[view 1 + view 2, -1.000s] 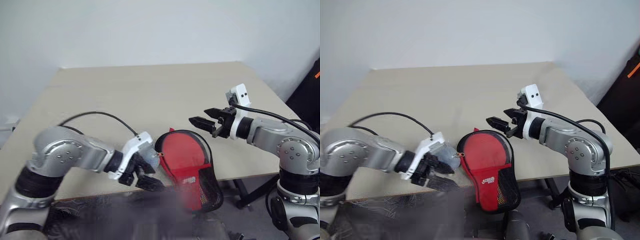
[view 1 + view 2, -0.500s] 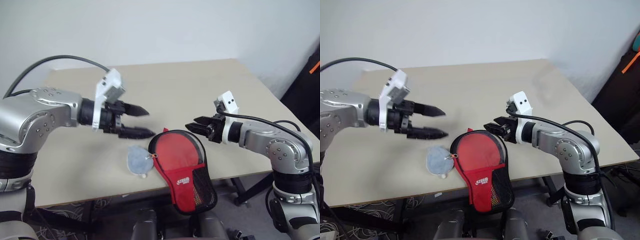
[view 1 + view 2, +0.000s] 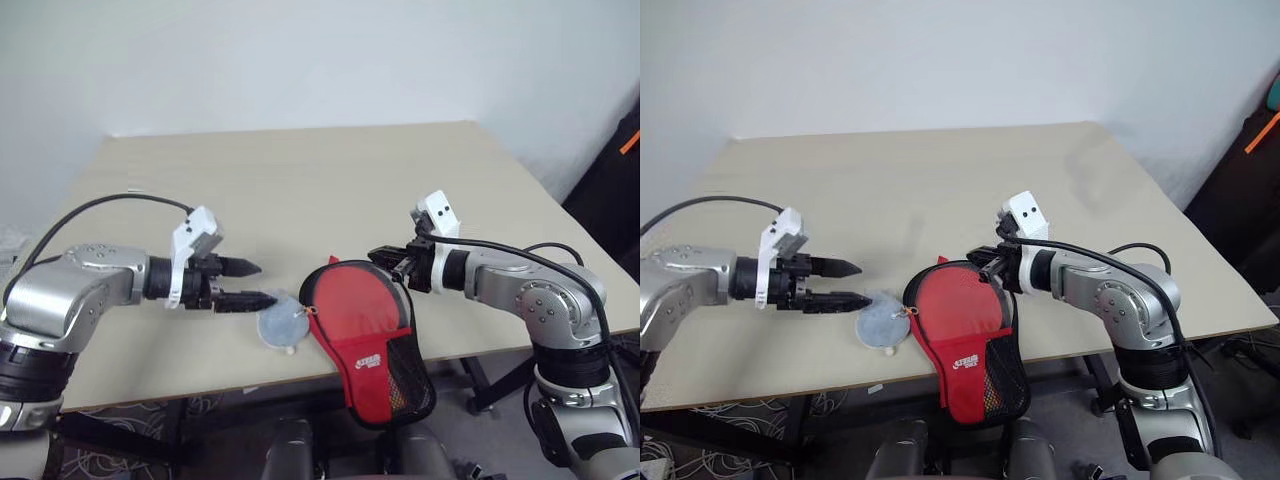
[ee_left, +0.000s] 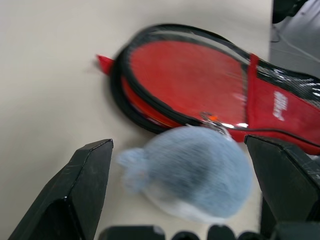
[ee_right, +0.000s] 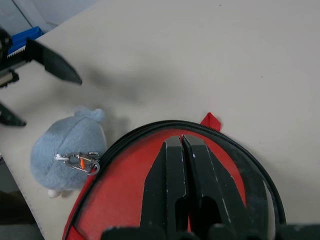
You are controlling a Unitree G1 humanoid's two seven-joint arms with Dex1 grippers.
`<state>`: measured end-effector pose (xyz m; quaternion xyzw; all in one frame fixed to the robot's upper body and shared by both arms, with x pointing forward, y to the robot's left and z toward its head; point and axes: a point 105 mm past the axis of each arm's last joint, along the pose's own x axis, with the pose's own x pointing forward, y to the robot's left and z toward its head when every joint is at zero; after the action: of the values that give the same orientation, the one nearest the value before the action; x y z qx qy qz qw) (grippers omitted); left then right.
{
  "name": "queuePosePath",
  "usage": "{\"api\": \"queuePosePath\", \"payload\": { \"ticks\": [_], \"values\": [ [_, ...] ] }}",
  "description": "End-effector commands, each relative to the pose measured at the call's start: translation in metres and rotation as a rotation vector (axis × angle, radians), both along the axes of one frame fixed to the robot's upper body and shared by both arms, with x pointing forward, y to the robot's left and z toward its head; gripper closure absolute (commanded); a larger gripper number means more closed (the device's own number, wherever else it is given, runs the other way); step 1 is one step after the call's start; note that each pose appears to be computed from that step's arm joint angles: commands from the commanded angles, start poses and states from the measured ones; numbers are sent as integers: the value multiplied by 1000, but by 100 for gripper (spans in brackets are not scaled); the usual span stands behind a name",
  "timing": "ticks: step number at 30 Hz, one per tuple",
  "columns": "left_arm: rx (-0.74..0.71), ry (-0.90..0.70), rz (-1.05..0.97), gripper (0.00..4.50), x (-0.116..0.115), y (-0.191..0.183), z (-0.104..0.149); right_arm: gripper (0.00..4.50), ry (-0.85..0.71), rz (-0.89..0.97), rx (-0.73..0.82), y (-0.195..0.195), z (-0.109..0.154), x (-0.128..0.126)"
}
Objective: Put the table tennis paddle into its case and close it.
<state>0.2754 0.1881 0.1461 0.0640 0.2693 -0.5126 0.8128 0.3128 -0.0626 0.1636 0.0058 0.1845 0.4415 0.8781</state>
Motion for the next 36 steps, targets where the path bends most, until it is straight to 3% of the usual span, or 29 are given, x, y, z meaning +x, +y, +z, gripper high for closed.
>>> {"api": "queuePosePath", "payload": {
  "ticks": [1, 19, 36],
  "values": [
    [-40, -27, -21, 0, -5, -6, 6, 445, -46, 1, 5, 1, 12, 3],
    [11, 12, -54, 0, -8, -10, -31, 445, -46, -19, 6, -1, 16, 9],
    [59, 45, -102, 0, -17, -17, -50, 445, -57, -39, 21, -1, 22, 13]
  ]
}}
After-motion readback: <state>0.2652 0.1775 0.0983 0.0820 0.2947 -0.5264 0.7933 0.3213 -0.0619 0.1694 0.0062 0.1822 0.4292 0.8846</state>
